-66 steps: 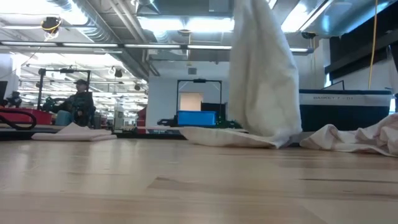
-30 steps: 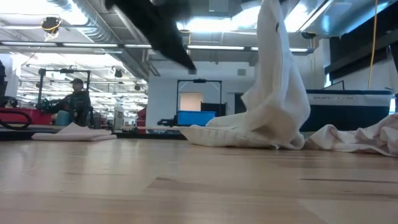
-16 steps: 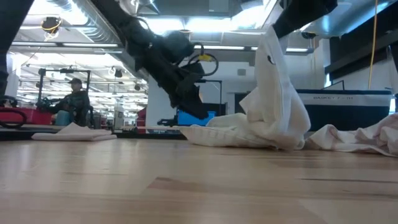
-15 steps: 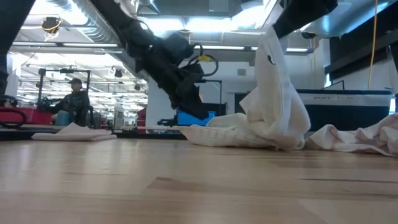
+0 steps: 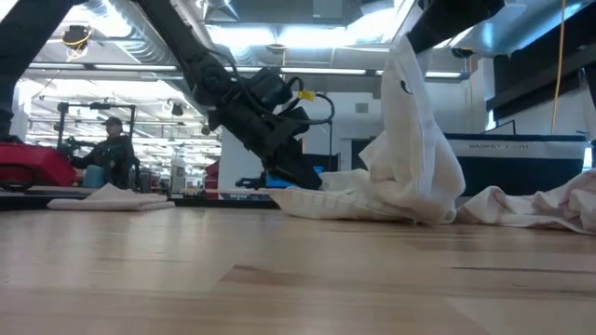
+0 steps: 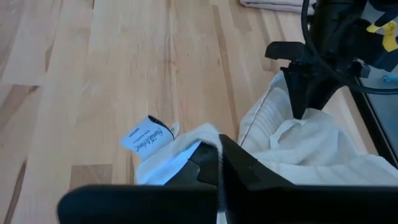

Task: Fold towel
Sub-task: Fold the white patterned towel

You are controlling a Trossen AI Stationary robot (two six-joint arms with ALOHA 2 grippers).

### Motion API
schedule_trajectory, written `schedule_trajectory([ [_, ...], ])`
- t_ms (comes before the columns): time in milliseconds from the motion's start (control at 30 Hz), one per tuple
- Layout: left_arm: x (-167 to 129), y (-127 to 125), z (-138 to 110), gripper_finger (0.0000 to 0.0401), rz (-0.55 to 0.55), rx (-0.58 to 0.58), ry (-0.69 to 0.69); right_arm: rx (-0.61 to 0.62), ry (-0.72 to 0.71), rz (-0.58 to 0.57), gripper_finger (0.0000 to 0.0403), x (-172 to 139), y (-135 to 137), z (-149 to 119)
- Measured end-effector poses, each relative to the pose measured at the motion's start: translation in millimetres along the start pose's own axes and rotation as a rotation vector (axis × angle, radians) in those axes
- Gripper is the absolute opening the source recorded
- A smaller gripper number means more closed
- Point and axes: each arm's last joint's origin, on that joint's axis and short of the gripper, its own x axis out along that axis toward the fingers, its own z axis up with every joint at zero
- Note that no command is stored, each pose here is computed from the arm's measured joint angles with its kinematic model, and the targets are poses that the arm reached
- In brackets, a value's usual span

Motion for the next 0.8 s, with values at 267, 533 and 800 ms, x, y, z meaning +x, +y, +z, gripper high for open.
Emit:
schedule_trajectory([
  [267,0,0,1,0.0164,-0.007,0.015,-0.012,0.005,-0.009,-0.005,0.0004,0,0,1],
  [533,0,4,-1,0.0126,-0.003,-0.050,-0.009,0.005,-0.009,-0.005,0.0005,0,0,1],
  [800,-10,-7,7,0.0012,-0.014,-0.053,0.004,-0.004,-0.013,-0.022,0.0005,0,-1,2],
])
